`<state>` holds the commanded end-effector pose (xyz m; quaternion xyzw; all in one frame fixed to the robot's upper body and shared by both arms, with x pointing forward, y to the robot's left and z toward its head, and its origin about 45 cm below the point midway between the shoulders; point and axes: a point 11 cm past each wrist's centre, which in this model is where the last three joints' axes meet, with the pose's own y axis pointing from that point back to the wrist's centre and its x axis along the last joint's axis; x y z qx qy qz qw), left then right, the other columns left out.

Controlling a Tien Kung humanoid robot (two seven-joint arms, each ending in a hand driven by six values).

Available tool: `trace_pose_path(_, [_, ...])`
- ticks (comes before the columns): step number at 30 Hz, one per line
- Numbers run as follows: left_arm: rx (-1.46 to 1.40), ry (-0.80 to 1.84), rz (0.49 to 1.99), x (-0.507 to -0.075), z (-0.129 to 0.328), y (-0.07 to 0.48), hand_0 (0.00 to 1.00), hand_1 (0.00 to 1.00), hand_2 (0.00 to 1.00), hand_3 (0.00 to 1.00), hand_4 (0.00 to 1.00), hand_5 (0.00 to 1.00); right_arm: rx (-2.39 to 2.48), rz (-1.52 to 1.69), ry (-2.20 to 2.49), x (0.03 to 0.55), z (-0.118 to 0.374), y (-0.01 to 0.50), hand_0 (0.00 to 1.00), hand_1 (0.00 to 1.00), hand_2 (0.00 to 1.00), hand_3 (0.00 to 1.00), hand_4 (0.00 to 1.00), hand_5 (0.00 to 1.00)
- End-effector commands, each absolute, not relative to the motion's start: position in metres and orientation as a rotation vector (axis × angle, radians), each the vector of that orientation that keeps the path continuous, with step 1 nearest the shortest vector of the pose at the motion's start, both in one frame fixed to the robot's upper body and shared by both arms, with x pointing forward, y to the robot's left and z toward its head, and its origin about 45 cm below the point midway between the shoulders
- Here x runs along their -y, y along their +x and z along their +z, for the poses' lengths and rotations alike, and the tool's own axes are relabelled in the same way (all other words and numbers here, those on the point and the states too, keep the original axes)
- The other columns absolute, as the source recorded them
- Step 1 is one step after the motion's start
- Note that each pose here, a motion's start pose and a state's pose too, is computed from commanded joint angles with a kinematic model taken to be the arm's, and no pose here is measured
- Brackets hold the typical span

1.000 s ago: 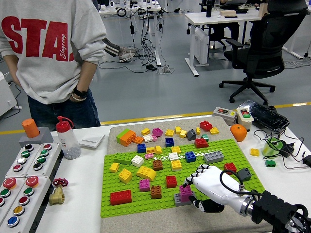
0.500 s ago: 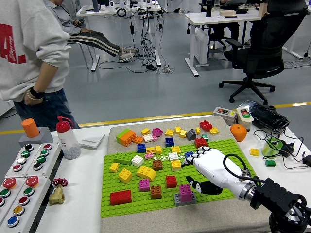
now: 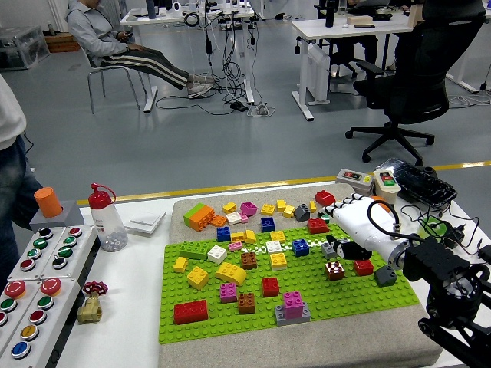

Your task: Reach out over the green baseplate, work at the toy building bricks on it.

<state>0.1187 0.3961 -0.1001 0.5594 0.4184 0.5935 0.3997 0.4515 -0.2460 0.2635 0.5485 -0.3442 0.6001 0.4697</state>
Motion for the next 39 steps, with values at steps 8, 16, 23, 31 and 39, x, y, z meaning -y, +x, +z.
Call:
trace_pose_path(8, [-1.058,1.419,1.499,-0.396,-0.100,0.119,0.658,0.614,0.619,0.441,0.364,0.998,0.781,1.394,1.303,0.268,0.251,0.457,0.884,0.795,0.805,0.827,0.601,0.323])
trace_pose_path(16, [-1.061,1.419,1.496,-0.395,-0.100,0.118,0.659,0.614,0.618,0.443,0.363,0.998,0.718,1.343,1.295,0.280,0.239,0.456,0.885,0.799,0.806,0.826,0.602,0.322])
trace_pose_path(23, [-1.065,1.422,1.491,-0.394,-0.101,0.116,0.660,0.615,0.620,0.444,0.363,0.998,0.679,1.294,1.315,0.284,0.229,0.453,0.885,0.799,0.805,0.829,0.621,0.321])
trace_pose_path(31, [-1.067,1.426,1.489,-0.394,-0.101,0.115,0.660,0.617,0.618,0.445,0.363,0.998,0.697,1.274,1.337,0.287,0.225,0.451,0.882,0.793,0.796,0.824,0.639,0.345])
trace_pose_path(39, [-1.067,1.425,1.488,-0.394,-0.102,0.115,0.659,0.616,0.620,0.444,0.363,0.998,0.977,1.267,1.474,0.285,0.238,0.446,0.854,0.791,0.807,0.827,0.596,0.370])
